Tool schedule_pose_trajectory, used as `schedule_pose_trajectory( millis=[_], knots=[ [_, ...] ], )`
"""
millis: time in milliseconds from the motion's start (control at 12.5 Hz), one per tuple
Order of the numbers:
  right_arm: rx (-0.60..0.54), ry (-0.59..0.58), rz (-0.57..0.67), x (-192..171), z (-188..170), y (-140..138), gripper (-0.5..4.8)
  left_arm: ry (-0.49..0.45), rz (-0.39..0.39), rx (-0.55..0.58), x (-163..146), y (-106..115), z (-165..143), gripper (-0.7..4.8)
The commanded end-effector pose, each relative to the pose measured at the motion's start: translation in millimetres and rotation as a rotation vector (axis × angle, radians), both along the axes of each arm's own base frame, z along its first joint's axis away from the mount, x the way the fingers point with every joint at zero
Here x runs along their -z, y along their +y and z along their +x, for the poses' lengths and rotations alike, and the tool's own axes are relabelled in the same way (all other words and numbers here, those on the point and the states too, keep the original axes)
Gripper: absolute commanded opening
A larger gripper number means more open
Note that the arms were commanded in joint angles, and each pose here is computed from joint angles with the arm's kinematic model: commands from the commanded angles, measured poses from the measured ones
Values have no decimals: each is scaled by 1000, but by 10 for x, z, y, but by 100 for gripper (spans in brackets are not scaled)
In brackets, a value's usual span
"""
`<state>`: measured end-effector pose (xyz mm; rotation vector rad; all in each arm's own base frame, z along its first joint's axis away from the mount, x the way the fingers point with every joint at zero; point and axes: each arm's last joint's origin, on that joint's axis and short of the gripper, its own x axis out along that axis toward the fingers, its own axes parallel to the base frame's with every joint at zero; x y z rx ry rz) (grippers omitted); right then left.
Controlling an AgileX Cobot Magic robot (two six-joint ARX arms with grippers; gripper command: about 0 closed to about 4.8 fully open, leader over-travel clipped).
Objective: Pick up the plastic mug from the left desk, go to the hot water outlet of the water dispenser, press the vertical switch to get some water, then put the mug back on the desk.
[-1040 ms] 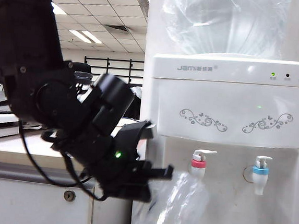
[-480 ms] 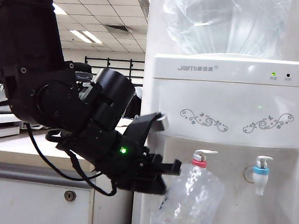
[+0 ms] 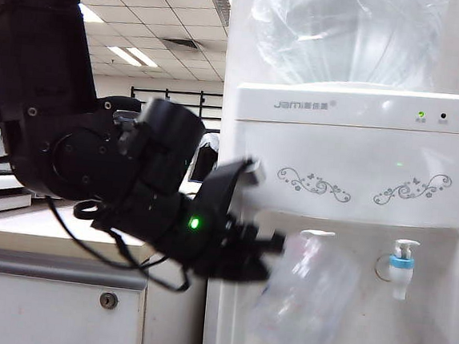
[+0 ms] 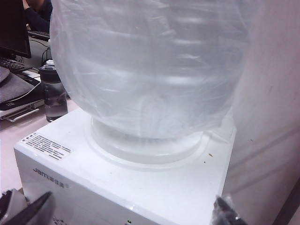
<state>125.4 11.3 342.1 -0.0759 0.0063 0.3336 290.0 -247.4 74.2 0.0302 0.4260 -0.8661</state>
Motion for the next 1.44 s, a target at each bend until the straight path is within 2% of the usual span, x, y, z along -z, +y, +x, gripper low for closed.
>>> schedule_pose_trajectory(
  millis=[80,560,800,960,1200,1280,1440],
  knots=[
    [1,-24,-3,-30,-6,0,440,-86,-63,108,-101,-42,-42,-6],
    [3,-25,-3,-31,-6,0,440,-80,-84,180,-50,-43,-188,-6],
    [4,-24,-3,-30,-6,-1,440,-68,-109,257,-51,-49,-223,-6],
    [6,-25,-4,-30,-5,-2,440,-111,-139,248,-102,-56,-213,-6],
    [5,-33,-32,-29,-5,-1,440,-279,-243,213,-287,-67,-182,-6],
    [9,-35,-35,-30,-5,-3,440,-305,-268,216,-325,-72,-178,-6],
    [12,-34,-35,-29,-4,-4,440,-303,-269,214,-323,-67,-175,-6]
  ],
)
